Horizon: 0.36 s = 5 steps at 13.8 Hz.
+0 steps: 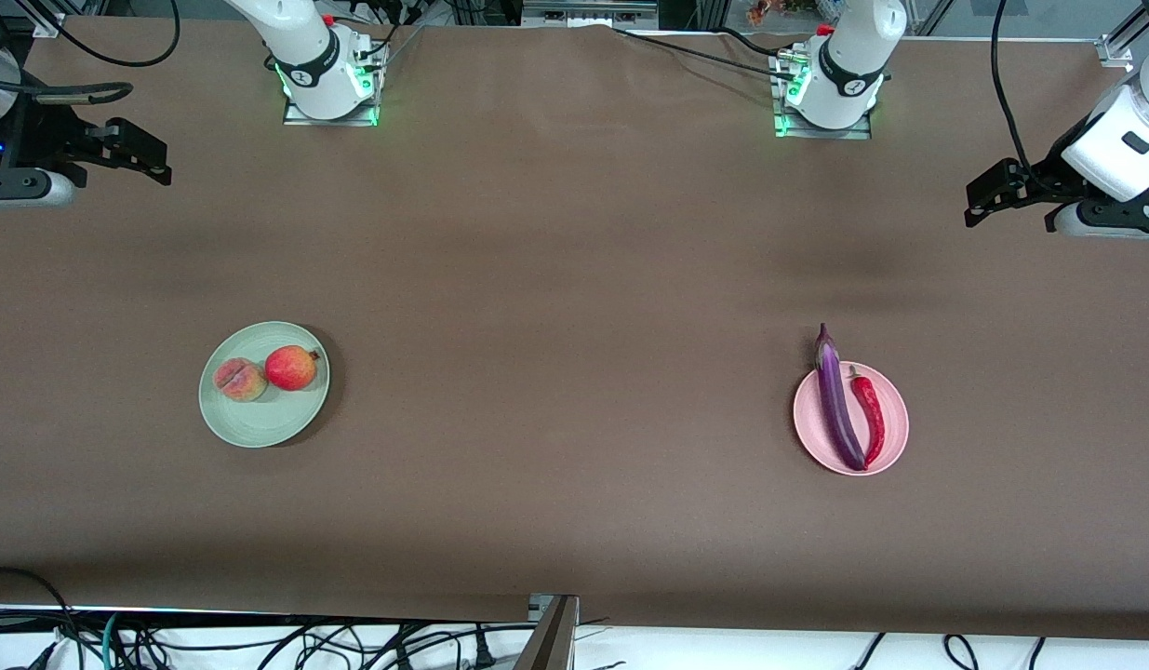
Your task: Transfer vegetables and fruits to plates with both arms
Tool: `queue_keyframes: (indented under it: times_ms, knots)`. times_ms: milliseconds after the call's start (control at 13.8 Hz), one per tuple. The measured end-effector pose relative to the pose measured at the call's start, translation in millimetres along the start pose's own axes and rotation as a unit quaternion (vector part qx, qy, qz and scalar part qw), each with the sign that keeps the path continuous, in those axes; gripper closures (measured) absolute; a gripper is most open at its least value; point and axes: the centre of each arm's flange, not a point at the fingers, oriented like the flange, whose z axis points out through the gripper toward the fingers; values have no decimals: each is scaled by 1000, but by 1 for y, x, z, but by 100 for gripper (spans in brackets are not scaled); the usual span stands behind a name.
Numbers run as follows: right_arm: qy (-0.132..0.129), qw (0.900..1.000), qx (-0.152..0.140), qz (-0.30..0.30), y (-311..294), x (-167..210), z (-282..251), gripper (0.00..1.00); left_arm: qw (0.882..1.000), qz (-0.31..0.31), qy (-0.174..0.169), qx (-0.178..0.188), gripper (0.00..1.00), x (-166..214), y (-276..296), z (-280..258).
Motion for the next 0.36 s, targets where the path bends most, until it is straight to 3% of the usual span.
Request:
queue_keyframes:
  times_ms: [363]
  knots:
    - [-8, 1000, 0, 8, 3, 3, 5, 0, 1000, 0, 0, 0, 0, 0, 0, 0]
